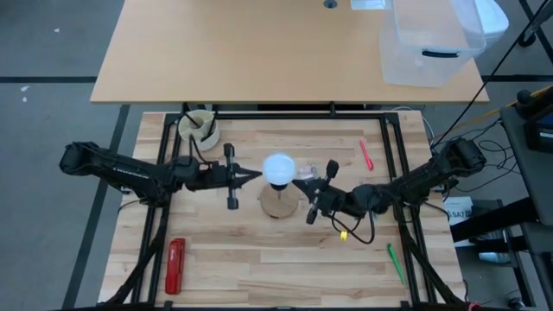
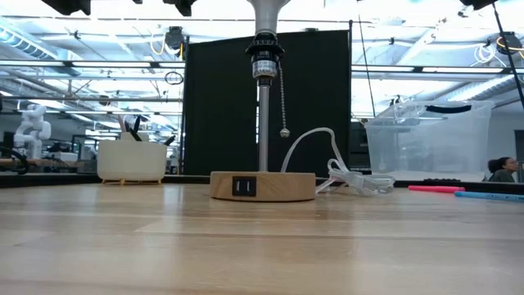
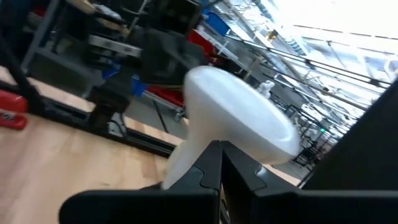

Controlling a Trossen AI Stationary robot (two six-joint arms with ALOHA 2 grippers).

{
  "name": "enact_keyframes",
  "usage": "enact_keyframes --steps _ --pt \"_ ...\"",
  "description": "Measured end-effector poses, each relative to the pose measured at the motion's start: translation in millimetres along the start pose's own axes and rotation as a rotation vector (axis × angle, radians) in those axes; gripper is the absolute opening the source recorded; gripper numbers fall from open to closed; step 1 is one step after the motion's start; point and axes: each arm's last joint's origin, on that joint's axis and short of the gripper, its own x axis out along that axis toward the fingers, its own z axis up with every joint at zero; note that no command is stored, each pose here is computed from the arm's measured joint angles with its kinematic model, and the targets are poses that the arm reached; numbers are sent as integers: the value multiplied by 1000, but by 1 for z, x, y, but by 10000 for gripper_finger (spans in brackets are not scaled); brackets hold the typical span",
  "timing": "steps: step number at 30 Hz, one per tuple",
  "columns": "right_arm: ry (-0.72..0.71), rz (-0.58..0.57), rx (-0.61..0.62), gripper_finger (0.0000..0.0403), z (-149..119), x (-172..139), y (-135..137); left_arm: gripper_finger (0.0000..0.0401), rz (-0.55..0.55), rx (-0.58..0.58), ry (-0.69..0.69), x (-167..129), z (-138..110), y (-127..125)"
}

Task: Screw lightbulb
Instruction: Remove the lightbulb from the desk lamp

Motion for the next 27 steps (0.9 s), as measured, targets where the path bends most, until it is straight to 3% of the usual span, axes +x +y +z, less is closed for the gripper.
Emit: enact_keyframes --steps 10,18,27 --pt "-28 40 -24 0 5 -6 6 0 84 -81 -19 2 -4 27" --pt "-90 2 -22 0 11 -6 1 0 0 -115 -42 2 -5 31" --pt "-65 -34 2 0 6 1 -6 0 -63 -130 -54 3 -5 27"
